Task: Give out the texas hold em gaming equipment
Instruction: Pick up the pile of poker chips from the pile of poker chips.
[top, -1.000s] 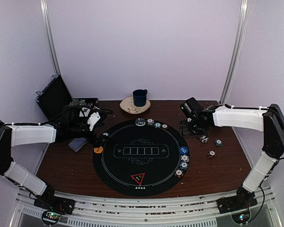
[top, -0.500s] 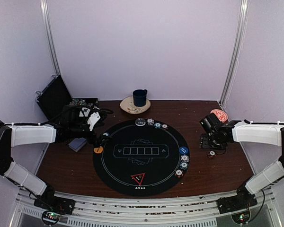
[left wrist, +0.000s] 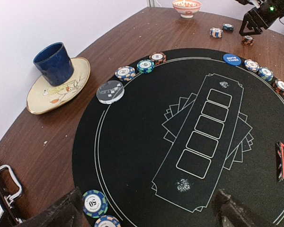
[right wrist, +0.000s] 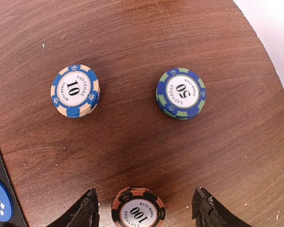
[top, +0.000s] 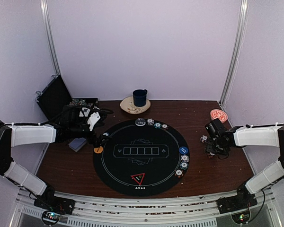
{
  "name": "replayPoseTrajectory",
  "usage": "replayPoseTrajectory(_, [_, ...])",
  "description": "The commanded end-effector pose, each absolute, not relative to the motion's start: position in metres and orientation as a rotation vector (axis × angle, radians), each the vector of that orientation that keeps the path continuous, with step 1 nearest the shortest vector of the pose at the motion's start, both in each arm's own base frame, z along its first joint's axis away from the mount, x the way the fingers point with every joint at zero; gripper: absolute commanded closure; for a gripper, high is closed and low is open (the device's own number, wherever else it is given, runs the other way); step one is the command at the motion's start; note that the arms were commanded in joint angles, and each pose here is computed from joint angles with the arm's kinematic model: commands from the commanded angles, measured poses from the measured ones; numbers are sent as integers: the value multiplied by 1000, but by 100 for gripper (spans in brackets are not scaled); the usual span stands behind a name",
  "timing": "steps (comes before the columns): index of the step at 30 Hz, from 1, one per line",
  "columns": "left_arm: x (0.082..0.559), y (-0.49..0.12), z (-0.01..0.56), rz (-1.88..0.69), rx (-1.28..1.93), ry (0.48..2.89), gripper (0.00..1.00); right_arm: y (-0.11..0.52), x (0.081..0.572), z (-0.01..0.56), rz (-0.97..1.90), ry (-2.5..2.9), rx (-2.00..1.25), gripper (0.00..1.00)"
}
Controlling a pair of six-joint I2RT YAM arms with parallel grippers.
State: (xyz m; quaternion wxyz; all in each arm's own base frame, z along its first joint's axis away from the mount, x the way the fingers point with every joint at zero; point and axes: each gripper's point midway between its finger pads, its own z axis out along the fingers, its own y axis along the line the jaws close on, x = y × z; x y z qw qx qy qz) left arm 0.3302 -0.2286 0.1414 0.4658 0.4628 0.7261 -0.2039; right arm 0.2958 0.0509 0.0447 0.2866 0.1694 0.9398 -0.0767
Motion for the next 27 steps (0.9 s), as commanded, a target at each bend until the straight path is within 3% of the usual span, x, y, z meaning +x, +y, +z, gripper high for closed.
replayPoseTrajectory(1, [334,-231,154,-500,1132,1732,2,54,299,34,-160,2519,447,33])
replayPoseTrajectory(11, [335,-230,151,-500,1132,1742,2,56,292,27,-142,2561,435,36])
replayPoseTrajectory(27, [335,-231,150,-502,1134,1744,2,59,286,22,-116,2579,412,50])
